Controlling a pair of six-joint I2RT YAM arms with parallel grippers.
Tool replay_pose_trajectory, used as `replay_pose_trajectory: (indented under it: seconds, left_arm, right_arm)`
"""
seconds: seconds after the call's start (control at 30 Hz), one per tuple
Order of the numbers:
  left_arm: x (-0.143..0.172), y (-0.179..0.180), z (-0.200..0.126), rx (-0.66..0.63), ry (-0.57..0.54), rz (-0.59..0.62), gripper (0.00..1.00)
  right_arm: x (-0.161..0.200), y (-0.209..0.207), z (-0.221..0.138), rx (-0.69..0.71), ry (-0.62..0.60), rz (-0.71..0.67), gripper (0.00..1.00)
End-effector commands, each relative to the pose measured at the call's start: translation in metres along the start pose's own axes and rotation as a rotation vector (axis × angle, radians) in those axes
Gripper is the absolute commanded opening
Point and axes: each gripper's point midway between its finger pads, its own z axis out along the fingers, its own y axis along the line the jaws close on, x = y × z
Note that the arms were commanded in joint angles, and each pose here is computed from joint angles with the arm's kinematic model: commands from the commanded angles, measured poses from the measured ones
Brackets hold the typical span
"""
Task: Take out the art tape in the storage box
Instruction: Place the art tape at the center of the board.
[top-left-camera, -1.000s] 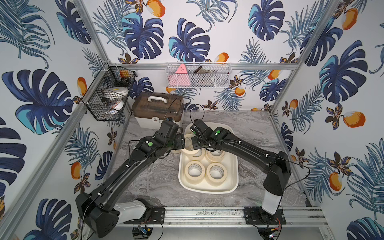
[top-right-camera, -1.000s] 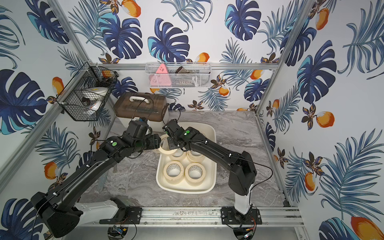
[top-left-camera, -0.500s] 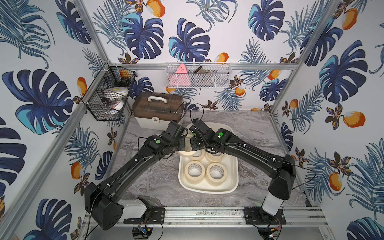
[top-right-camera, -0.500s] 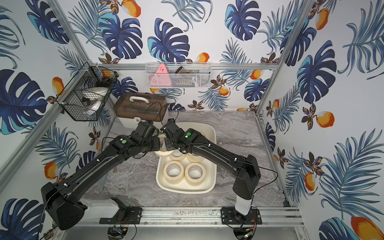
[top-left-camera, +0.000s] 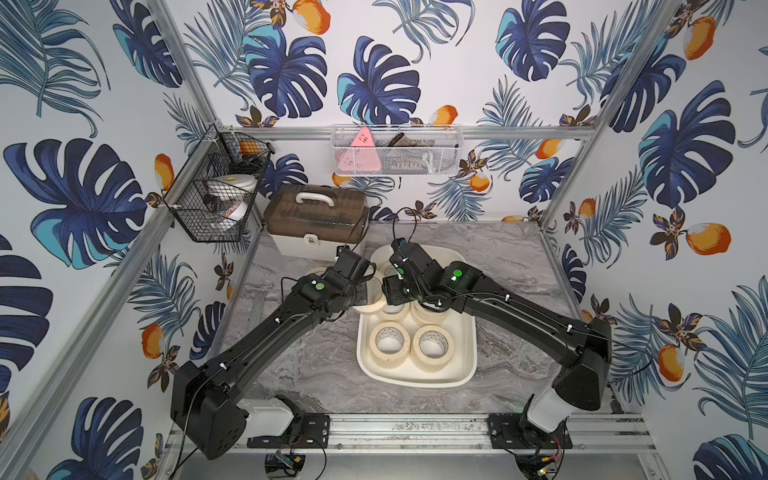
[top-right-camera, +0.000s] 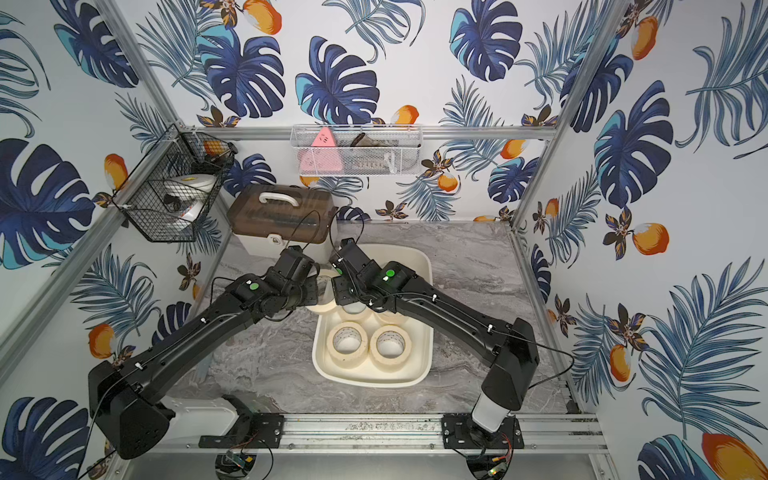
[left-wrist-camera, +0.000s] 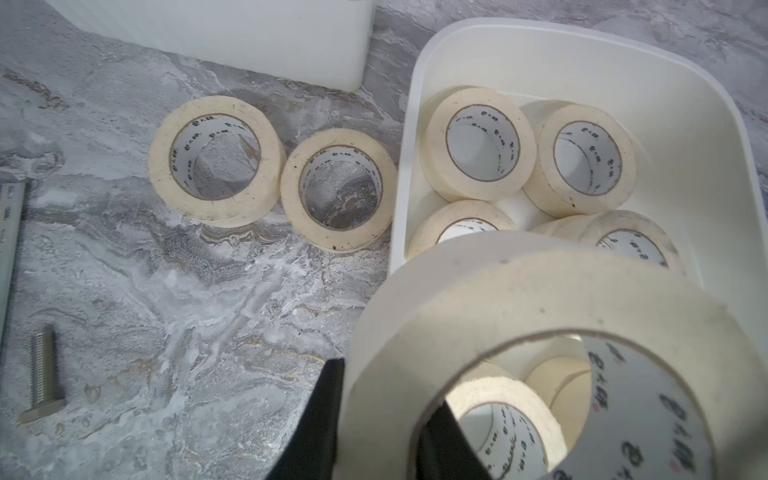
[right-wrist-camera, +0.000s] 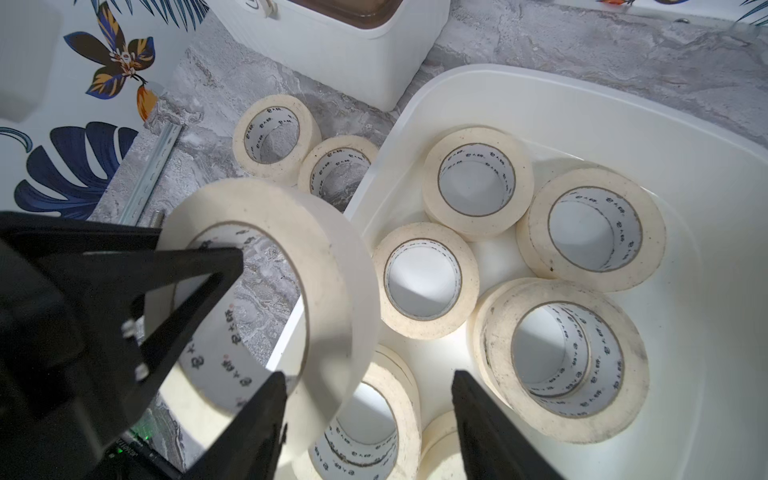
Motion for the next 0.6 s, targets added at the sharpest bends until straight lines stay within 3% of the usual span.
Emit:
replay_pose_trajectory:
  seconds: [0.0,0.37,0.57]
  left_arm:
    - [-0.013,0.014,0.004,-0.062,-0.082,-0.112,0.00]
    - [0.017,0.087,0.043,-0.190,-0.069,-0.344,0.00]
    - [0.047,0.102,0.072,-0.221,0.003,-0.367,0.00]
  right_arm:
    - [-0.004,-0.008,-0.006,0.022,-0.030,-0.007,0.66]
    - [0.012,-0.056,-0.004,0.077,-0.004,0.083,0.67]
    - [0.020,-0.083,-0.001,0.094,0.020,0.145,0.67]
